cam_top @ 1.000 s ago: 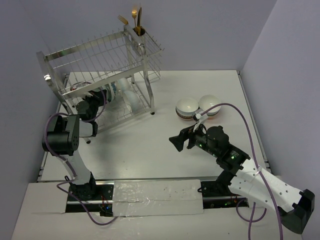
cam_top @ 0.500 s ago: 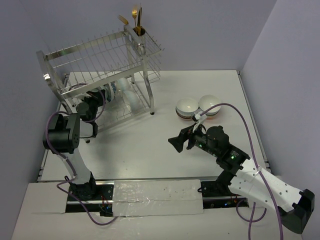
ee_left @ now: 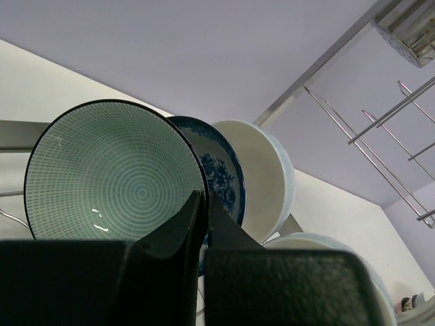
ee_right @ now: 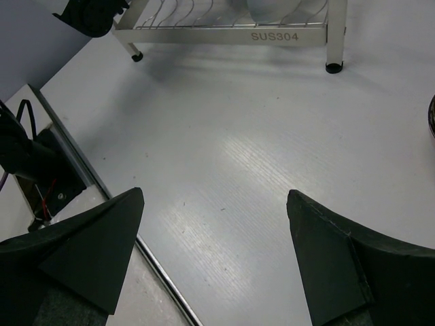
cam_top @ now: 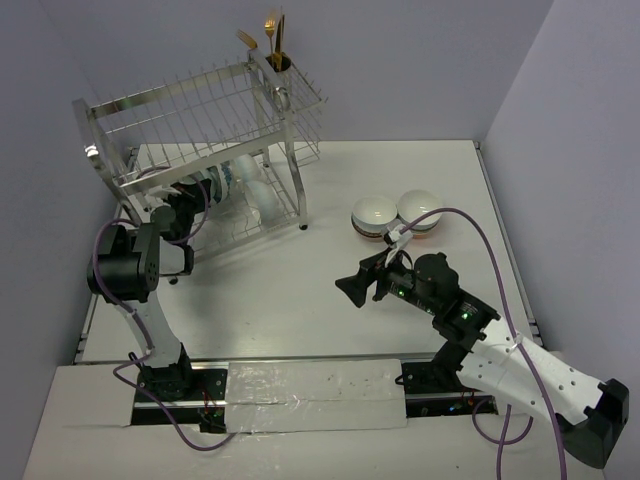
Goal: Load the bowls into the dish rack
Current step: Insert the bowl into the dish rack.
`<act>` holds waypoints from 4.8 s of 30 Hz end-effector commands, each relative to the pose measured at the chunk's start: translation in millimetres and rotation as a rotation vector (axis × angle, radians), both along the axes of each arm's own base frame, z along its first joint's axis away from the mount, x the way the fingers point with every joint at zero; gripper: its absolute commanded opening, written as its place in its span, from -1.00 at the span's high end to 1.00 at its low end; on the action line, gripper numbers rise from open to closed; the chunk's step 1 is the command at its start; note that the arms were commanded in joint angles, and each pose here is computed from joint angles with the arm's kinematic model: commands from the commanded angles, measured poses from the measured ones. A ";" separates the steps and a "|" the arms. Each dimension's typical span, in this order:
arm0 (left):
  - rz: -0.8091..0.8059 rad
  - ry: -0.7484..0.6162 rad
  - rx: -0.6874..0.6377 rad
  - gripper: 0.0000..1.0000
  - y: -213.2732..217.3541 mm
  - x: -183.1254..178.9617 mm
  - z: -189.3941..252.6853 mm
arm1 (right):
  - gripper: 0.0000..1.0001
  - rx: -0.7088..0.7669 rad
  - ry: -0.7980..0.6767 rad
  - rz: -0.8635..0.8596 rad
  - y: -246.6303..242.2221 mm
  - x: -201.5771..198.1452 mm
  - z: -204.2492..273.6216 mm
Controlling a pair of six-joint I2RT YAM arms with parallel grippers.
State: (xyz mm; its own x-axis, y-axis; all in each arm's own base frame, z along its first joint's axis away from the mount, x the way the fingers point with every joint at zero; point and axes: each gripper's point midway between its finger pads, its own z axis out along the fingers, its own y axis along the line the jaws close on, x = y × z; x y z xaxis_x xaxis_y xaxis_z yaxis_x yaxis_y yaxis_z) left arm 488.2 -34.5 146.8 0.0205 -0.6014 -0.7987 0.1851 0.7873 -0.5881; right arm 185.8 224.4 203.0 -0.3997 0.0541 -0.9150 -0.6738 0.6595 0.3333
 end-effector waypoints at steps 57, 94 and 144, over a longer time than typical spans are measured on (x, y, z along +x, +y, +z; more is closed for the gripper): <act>-0.069 -0.519 0.104 1.00 5.2 -34.6 127.9 | -0.76 0.018 -0.057 0.139 15.7 -14.4 4.8; 0.020 -0.617 0.131 1.00 18.8 -31.9 162.6 | -0.73 -0.021 -0.024 0.183 22.5 -16.0 -9.1; -0.078 -0.578 0.052 0.99 9.7 0.2 139.6 | -0.71 -0.043 -0.001 0.224 28.1 -18.6 -17.3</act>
State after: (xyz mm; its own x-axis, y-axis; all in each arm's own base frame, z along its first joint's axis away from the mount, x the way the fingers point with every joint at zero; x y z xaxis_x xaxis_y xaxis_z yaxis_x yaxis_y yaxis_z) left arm 523.0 -18.9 154.3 -0.0111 -0.6135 -0.7896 0.2248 0.7679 -0.5998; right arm 166.1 246.0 170.3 -0.4444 -0.0980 -0.8904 -0.7768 0.5373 0.3286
